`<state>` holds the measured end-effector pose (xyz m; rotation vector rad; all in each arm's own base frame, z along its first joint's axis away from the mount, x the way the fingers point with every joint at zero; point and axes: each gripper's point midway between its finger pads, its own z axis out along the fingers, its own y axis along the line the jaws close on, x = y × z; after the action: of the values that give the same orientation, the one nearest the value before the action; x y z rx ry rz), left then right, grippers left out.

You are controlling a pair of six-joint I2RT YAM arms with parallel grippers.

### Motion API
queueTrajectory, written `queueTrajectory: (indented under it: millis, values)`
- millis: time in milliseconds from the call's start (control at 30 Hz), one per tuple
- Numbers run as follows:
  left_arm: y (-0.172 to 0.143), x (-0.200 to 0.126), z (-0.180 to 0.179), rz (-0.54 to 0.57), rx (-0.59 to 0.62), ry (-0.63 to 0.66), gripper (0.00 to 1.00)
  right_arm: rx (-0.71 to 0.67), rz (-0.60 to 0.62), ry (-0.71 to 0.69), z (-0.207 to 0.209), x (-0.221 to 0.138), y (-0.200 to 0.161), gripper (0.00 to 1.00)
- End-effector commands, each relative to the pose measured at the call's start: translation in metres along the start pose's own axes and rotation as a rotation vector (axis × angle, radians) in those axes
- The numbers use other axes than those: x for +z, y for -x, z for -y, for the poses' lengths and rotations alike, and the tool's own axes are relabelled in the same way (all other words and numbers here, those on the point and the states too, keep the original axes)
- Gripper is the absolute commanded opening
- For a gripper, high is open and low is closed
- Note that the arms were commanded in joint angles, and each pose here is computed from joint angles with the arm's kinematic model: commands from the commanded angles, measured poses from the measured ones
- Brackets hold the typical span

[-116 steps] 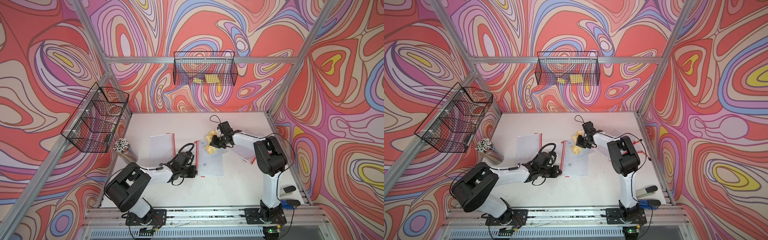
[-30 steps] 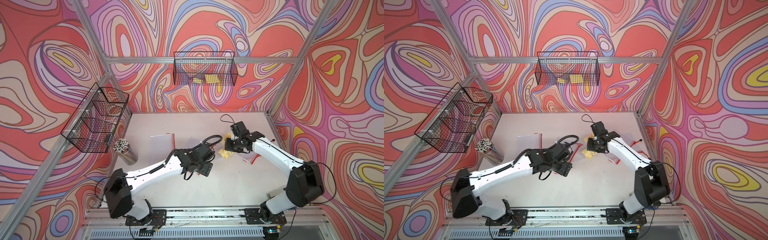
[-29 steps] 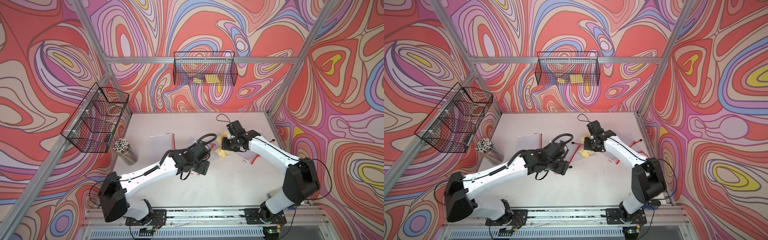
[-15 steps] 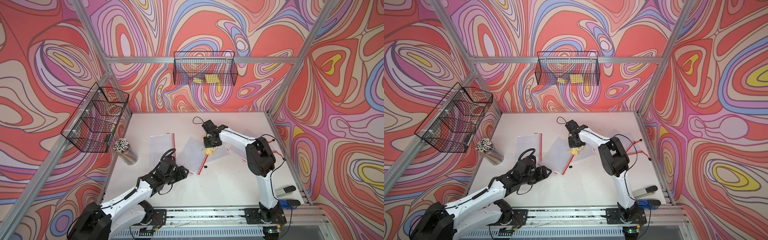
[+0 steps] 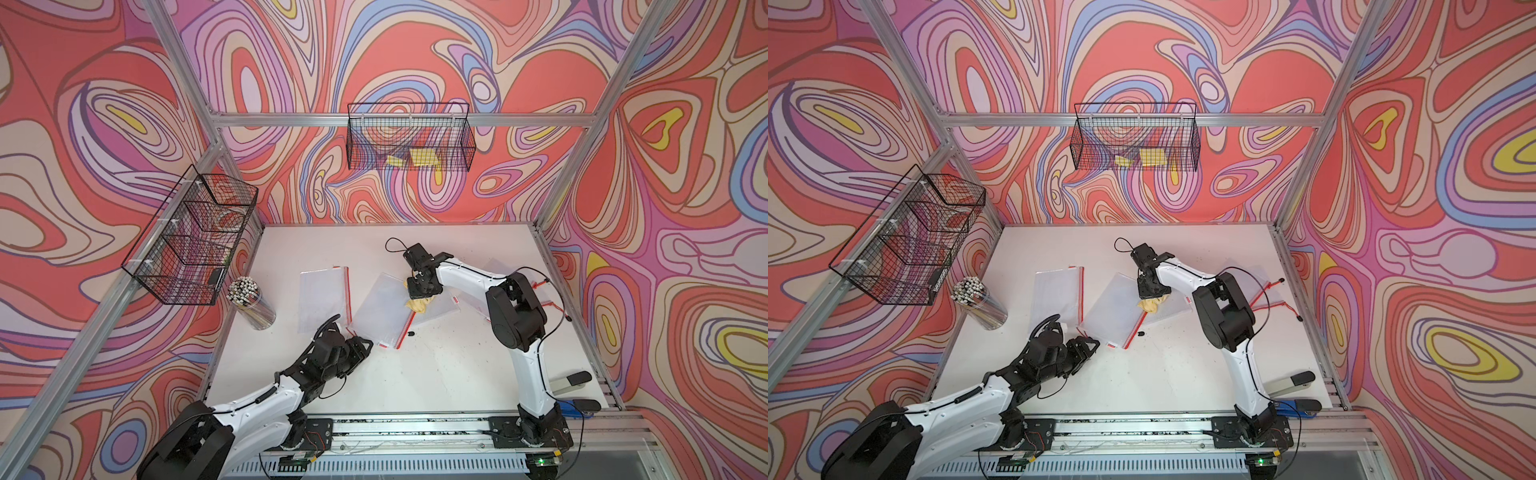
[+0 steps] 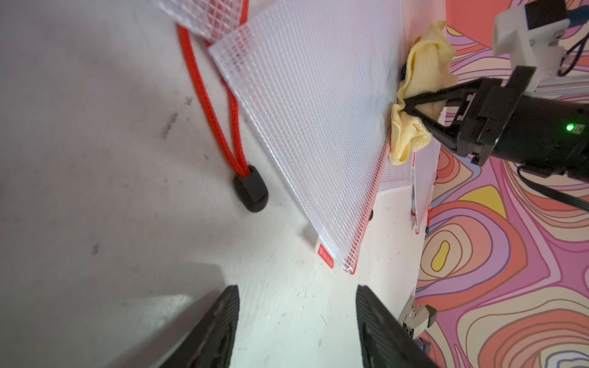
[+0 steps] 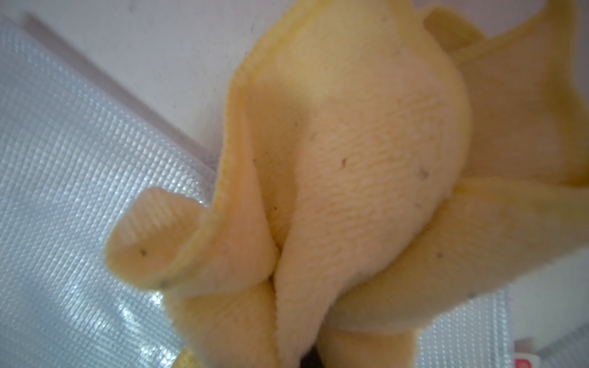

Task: Wipe the document bag
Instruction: Pick up the document bag.

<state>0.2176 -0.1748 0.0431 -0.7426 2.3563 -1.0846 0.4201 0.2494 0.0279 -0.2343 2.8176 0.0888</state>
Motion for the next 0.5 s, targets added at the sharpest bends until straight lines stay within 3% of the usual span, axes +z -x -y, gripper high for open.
queueTrajectory:
  millis: [0, 333, 467]
  values:
    - [0.017, 0.001, 0.013, 0.089, -0.062, -0.075, 0.60, 0.006, -0.048, 0.001, 0.000, 0.013, -0.017, 0.00]
    - [0.020, 0.023, 0.018, 0.098, -0.118, -0.161, 0.54, 0.009, -0.061, 0.004, 0.000, 0.016, -0.020, 0.00]
    - [0.019, 0.036, 0.010, 0.097, -0.132, -0.152, 0.46, 0.010, -0.065, 0.004, 0.000, 0.017, -0.021, 0.00]
